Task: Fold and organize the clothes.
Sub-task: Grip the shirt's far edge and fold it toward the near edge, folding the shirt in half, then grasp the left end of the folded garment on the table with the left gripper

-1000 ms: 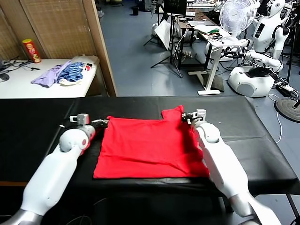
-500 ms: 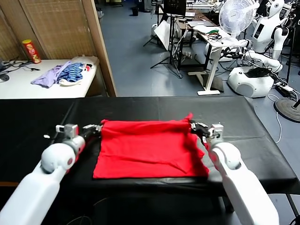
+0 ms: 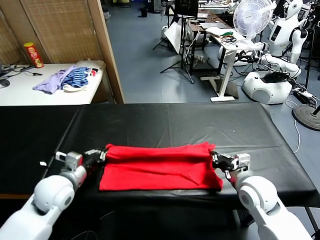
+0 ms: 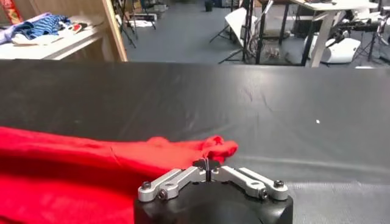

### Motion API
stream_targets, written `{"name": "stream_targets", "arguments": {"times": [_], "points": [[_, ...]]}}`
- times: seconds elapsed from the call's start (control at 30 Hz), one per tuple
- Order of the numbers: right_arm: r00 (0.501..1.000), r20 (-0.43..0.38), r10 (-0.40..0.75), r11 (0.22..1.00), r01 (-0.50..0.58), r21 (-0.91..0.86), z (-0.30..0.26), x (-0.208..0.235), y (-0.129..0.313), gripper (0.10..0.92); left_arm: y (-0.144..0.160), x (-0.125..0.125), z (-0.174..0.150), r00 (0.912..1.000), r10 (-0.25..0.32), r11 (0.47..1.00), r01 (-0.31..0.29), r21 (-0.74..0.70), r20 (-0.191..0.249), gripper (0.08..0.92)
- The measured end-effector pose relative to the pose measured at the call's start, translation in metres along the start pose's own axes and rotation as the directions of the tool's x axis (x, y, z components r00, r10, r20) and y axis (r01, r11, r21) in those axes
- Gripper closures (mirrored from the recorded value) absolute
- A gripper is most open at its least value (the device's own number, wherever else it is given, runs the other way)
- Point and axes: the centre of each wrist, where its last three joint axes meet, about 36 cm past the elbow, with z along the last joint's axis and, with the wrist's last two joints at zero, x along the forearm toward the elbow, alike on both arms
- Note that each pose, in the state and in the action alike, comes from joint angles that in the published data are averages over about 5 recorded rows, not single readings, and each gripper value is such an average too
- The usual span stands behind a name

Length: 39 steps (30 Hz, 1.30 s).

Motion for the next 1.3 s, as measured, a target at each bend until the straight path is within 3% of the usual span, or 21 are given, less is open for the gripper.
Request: {"name": "stream_targets", "arguments": {"times": [0.07, 0.13, 0.33, 0.43, 0.5, 0.63, 0.77, 0.97, 1.13, 1.3], "points": [[1.000, -0.004, -0.005, 1.000, 0.005, 0.000, 0.001, 0.004, -0.001, 0.848, -0.002, 0.004, 0.004, 0.9998, 0.004, 1.000, -0.004, 0.000, -0.018, 0.866], [1.000, -0.007, -0.009, 1.000, 0.009, -0.003, 0.000, 0.009, -0.002, 0.759, -0.005, 0.008, 0.006, 0.9994, 0.007, 1.000, -0.007, 0.001, -0.033, 0.824], [0.999, 0.037, -0.013, 1.000, 0.014, -0.021, -0.008, 0.026, -0.009, 0.424, -0.010, 0.025, 0.005, 0.9984, 0.017, 1.000, -0.017, -0.006, -0.053, 0.514], [0.995, 0.101, 0.019, 0.999, -0.016, -0.031, -0.014, 0.024, -0.014, 0.286, -0.010, 0.030, 0.000, 0.9995, 0.020, 1.000, -0.020, 0.010, -0.026, 0.347], [0.989, 0.141, 0.047, 0.998, -0.042, -0.036, -0.016, 0.017, -0.016, 0.241, -0.010, 0.028, -0.003, 0.9999, 0.008, 0.999, -0.008, 0.037, 0.009, 0.261], [0.979, 0.179, 0.093, 0.995, -0.087, -0.041, -0.011, -0.008, -0.015, 0.225, -0.007, 0.012, -0.008, 0.9970, -0.032, 0.992, 0.023, 0.124, 0.070, 0.205], [0.980, 0.162, 0.114, 0.992, -0.105, -0.063, -0.002, -0.037, -0.010, 0.224, -0.005, -0.012, -0.010, 0.9957, -0.037, 0.975, 0.017, 0.220, 0.085, 0.202], [0.988, 0.117, 0.096, 0.992, -0.085, -0.097, 0.009, -0.071, -0.002, 0.228, -0.004, -0.040, 0.001, 0.9985, -0.021, 0.943, 0.004, 0.332, 0.050, 0.252], [0.991, 0.093, 0.096, 0.991, -0.087, -0.101, 0.016, -0.089, 0.004, 0.304, 0.000, -0.053, 0.011, 0.9994, -0.025, 0.934, 0.015, 0.358, 0.023, 0.508], [0.990, 0.097, 0.106, 0.990, -0.096, -0.102, 0.023, -0.097, 0.009, 0.497, 0.002, -0.058, 0.018, 0.9996, -0.022, 0.933, 0.015, 0.360, 0.016, 0.783]]}}
